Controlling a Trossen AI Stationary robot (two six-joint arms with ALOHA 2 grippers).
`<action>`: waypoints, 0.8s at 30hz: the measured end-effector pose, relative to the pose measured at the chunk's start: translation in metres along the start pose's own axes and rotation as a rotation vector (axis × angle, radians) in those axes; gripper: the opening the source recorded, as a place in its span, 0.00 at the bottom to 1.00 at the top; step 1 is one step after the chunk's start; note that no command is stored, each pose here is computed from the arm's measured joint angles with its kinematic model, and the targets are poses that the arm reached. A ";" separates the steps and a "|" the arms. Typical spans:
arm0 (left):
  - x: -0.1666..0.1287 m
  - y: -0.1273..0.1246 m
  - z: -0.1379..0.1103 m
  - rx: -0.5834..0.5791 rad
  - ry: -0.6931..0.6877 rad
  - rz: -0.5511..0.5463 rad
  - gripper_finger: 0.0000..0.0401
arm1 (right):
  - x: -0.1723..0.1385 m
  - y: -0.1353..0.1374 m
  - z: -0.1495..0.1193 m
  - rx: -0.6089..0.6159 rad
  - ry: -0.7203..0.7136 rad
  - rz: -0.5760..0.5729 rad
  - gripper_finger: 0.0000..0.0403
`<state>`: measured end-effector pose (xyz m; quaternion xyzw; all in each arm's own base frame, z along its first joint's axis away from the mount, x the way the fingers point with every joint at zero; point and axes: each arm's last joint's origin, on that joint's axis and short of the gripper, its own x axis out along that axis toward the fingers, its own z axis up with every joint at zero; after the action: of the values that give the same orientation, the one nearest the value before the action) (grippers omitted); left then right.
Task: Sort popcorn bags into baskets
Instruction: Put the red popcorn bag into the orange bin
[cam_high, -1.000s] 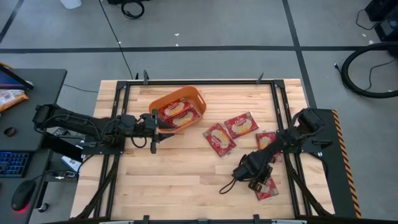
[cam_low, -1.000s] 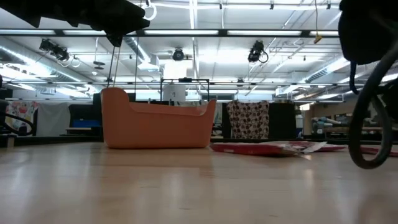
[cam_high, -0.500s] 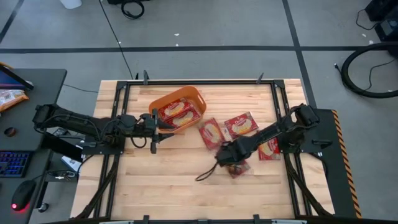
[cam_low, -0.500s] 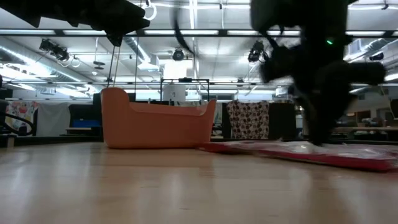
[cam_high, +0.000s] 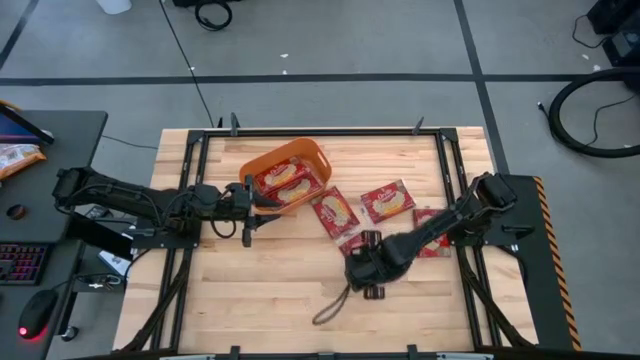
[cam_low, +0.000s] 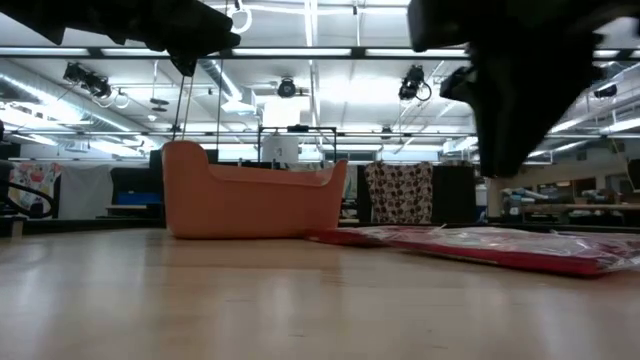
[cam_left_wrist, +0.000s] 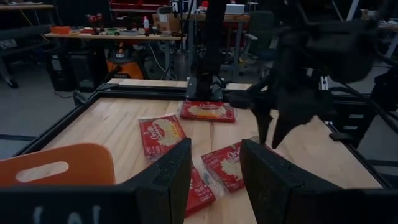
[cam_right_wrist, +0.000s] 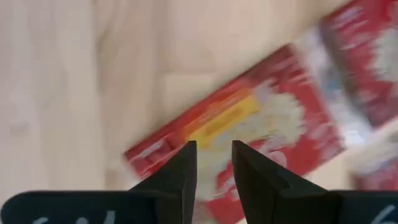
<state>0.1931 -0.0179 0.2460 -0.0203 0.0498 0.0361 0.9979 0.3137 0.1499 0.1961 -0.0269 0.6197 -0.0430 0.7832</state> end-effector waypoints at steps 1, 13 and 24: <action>0.000 0.000 0.000 0.000 0.000 0.000 0.35 | 0.002 0.007 -0.003 -0.023 0.008 0.000 0.27; 0.000 0.001 0.002 0.026 -0.019 0.043 0.35 | 0.006 0.060 -0.051 -0.268 0.098 -0.107 0.36; 0.000 0.004 0.004 0.097 -0.044 0.097 0.35 | 0.033 0.073 -0.063 -0.306 0.144 -0.225 0.66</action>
<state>0.1932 -0.0141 0.2502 0.0314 0.0306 0.0825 0.9956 0.2629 0.2201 0.1424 -0.2116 0.6664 -0.0376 0.7140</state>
